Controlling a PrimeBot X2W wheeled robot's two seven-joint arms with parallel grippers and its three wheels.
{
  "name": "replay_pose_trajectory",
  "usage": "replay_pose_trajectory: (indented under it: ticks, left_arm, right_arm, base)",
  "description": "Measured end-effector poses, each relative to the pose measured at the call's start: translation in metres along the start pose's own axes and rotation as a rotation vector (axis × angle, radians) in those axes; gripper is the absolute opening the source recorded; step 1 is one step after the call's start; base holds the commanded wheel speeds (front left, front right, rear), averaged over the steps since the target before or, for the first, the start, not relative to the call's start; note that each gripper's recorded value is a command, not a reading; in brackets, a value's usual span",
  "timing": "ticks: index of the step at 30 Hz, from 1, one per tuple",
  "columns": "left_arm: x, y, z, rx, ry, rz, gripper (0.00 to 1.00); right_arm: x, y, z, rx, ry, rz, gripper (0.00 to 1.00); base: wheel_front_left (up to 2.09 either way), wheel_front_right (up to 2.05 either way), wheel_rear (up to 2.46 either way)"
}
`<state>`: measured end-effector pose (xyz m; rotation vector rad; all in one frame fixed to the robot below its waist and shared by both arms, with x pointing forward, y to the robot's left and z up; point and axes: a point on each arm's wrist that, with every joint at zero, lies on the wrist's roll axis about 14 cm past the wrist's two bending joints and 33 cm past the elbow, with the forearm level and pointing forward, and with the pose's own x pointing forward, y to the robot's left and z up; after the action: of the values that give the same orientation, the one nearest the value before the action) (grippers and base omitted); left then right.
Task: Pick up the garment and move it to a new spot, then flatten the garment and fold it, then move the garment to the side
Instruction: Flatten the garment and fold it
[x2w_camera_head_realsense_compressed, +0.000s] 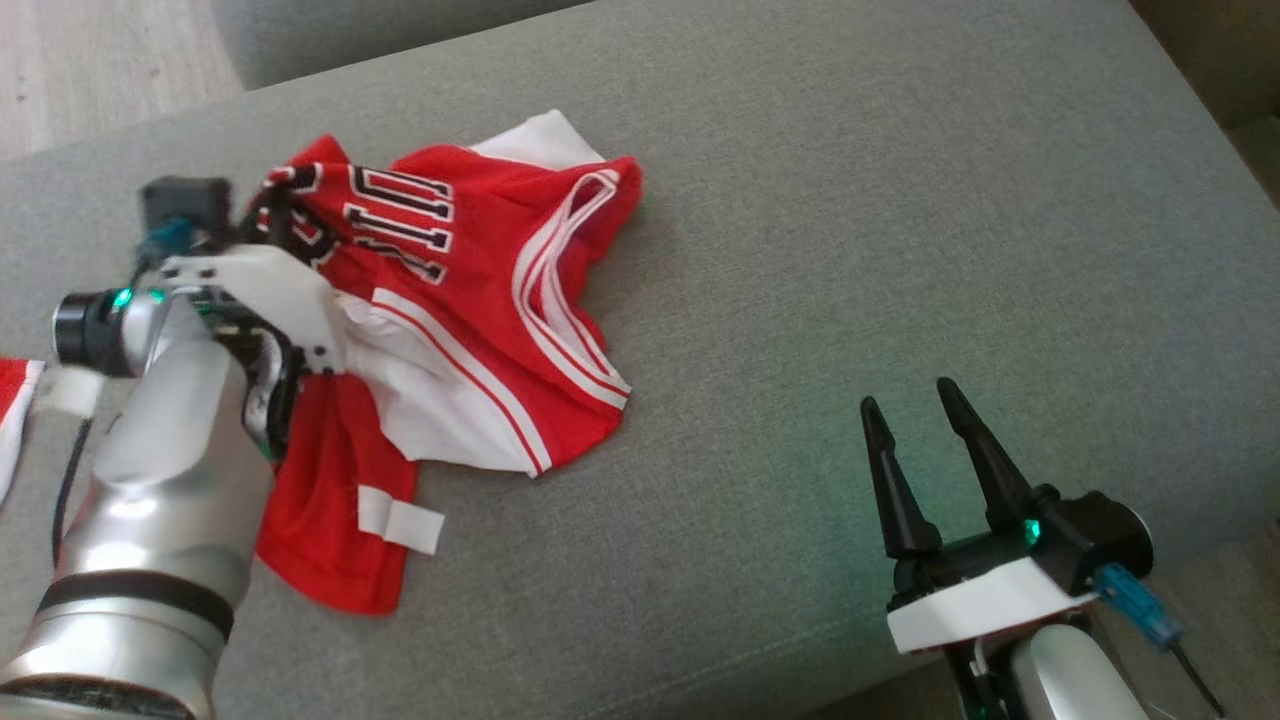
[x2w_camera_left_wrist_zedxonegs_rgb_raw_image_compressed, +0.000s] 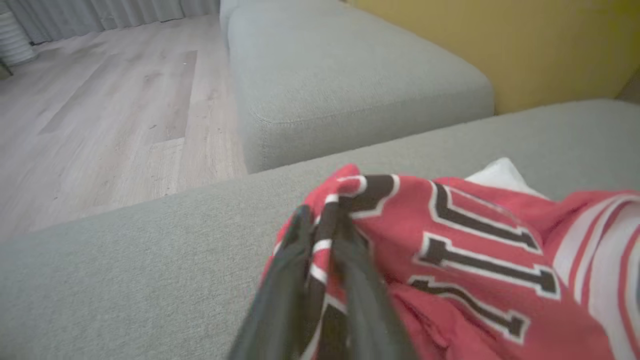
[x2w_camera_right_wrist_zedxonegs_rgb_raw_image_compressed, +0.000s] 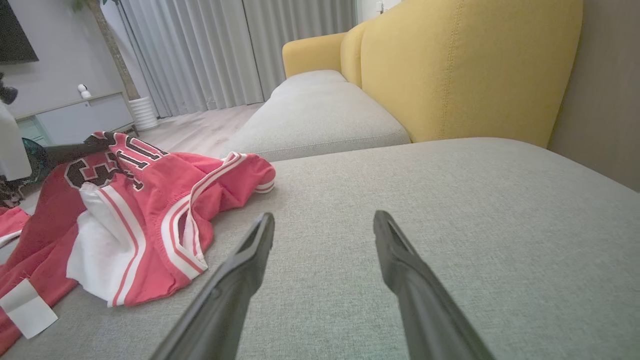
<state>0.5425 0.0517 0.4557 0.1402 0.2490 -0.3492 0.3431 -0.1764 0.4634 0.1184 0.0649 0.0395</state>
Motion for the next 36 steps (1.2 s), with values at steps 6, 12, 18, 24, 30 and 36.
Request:
replay_pose_trajectory:
  ticks: [6,12,18,24,30,36]
  left_arm:
    - [0.0,0.005,0.025,-0.154,-0.123,0.063,1.0]
    - [-0.021,-0.027,0.024,-0.199,-0.164,0.005,1.0]
    - [-0.065,-0.092,-0.025,-0.167,-0.011,-0.179,1.0]
    - [-0.108,-0.139,-0.066,-0.147,0.181,-0.329,1.0]
    - [-0.111,-0.139,-0.085,-0.087,0.258,-0.352,1.0]
    - [-0.103,-0.149,-0.096,0.001,0.322,-0.413,1.0]
  right_arm:
    - [-0.002,-0.006,0.003,0.009,-0.01,-0.021,1.0]
    - [-0.006,-0.006,0.005,0.014,-0.019,-0.022,1.0]
    - [-0.009,0.0,0.0,0.023,-0.007,-0.004,1.0]
    - [-0.005,0.005,-0.002,0.024,0.001,0.014,1.0]
    - [-0.002,0.007,-0.007,0.024,0.018,0.017,1.0]
    - [-0.002,-0.002,-0.005,0.021,0.014,-0.009,1.0]
  base:
    - [0.0,0.0,0.0]
    - [0.0,0.0,0.0]
    - [0.0,0.0,0.0]
    - [0.0,0.0,0.0]
    - [0.0,0.0,0.0]
    - [0.0,0.0,0.0]
